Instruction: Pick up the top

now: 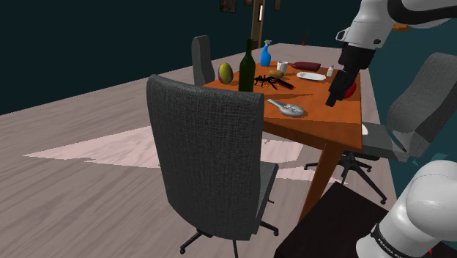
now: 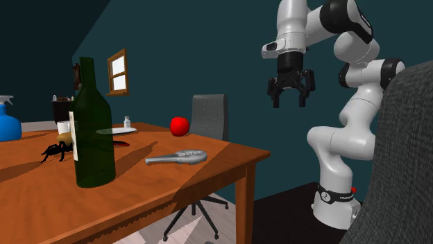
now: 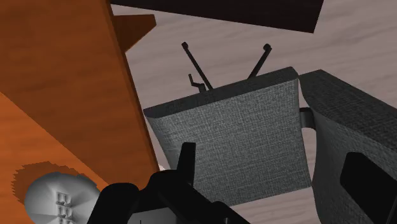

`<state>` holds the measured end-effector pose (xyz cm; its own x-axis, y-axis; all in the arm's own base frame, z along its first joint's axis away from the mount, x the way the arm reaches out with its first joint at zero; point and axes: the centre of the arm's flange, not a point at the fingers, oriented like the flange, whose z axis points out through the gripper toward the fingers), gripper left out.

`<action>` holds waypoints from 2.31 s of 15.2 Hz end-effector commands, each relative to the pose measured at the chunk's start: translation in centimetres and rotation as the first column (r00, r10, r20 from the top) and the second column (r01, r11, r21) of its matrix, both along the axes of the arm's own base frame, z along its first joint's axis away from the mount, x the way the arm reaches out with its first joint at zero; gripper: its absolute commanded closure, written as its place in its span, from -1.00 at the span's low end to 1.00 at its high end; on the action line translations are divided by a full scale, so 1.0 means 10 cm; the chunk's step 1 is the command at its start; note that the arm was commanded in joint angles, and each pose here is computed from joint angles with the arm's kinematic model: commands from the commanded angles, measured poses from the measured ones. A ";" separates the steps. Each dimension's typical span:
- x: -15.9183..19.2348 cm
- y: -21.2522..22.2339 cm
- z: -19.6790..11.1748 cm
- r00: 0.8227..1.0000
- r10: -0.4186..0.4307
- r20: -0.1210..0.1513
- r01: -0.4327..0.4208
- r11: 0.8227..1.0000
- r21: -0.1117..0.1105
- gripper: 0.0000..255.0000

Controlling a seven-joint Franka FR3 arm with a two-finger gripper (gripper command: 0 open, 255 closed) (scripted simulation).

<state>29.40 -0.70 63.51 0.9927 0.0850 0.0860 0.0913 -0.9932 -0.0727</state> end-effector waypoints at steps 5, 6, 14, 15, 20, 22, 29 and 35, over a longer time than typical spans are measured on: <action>0.44 -0.24 -0.17 1.000 -0.015 -0.010 0.015 1.000 -0.010 -1.00; 0.55 -0.30 -0.22 1.000 -0.019 -0.013 0.019 1.000 -0.012 -1.00; 1.42 -0.80 -0.57 0.998 -0.049 -0.033 0.048 0.998 -0.033 -1.00; 1.52 -0.87 -0.61 0.998 -0.053 -0.035 0.052 0.998 -0.035 -1.00; 2.05 -1.20 -0.84 0.996 -0.073 -0.047 0.070 0.996 -0.048 -1.00; 2.26 -1.34 -0.93 0.995 -0.080 -0.052 0.078 0.996 -0.054 -1.00; 2.98 -1.83 -1.25 0.992 -0.108 -0.068 0.103 0.992 -0.072 -1.00; 3.37 -2.12 -1.54 0.989 -0.123 -0.077 0.117 0.990 -0.083 -1.00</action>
<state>62.98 -21.69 48.60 0.9995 -0.0310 0.0021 -0.0310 -0.9995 0.0025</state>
